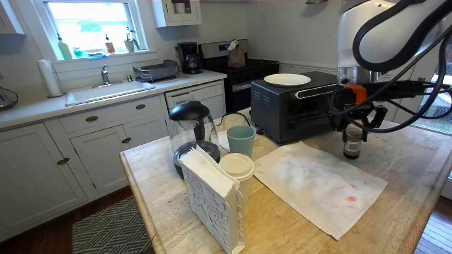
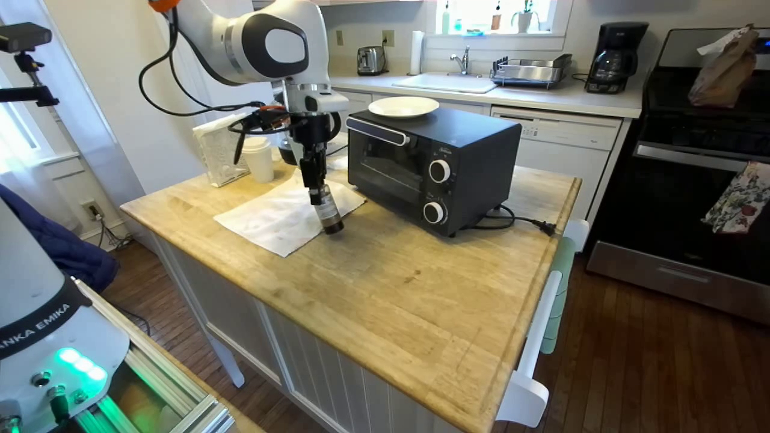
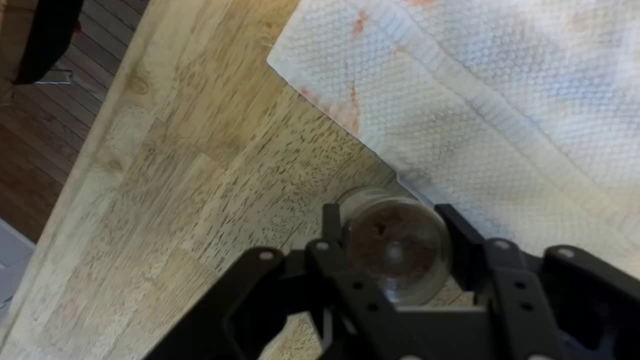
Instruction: Put the spice shaker on the white towel, remove it and put it upright on the countertop
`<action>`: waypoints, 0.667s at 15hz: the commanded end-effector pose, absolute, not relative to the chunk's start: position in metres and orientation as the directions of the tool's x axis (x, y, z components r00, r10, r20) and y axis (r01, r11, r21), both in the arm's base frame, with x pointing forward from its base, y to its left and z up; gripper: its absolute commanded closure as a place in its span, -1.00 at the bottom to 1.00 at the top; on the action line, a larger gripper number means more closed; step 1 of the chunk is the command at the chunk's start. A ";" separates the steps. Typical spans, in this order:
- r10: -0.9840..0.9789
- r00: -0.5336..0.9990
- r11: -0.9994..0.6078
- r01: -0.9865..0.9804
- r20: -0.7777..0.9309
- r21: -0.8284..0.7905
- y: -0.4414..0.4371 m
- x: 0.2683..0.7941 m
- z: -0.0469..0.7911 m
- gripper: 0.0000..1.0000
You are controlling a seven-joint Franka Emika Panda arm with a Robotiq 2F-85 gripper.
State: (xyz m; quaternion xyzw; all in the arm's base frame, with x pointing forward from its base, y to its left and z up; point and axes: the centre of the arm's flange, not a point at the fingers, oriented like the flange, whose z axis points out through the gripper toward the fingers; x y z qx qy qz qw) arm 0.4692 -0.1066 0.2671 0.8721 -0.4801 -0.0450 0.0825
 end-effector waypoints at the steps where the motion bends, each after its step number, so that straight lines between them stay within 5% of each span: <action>1: -0.869 0.494 -0.488 -0.864 0.018 0.120 -0.099 0.484 0.264 0.51; 9: -0.870 0.491 -0.493 -0.869 -0.052 0.045 -0.070 0.492 0.265 0.46; 10: -0.867 0.495 -0.498 -0.866 -0.052 0.048 -0.068 0.493 0.264 -0.49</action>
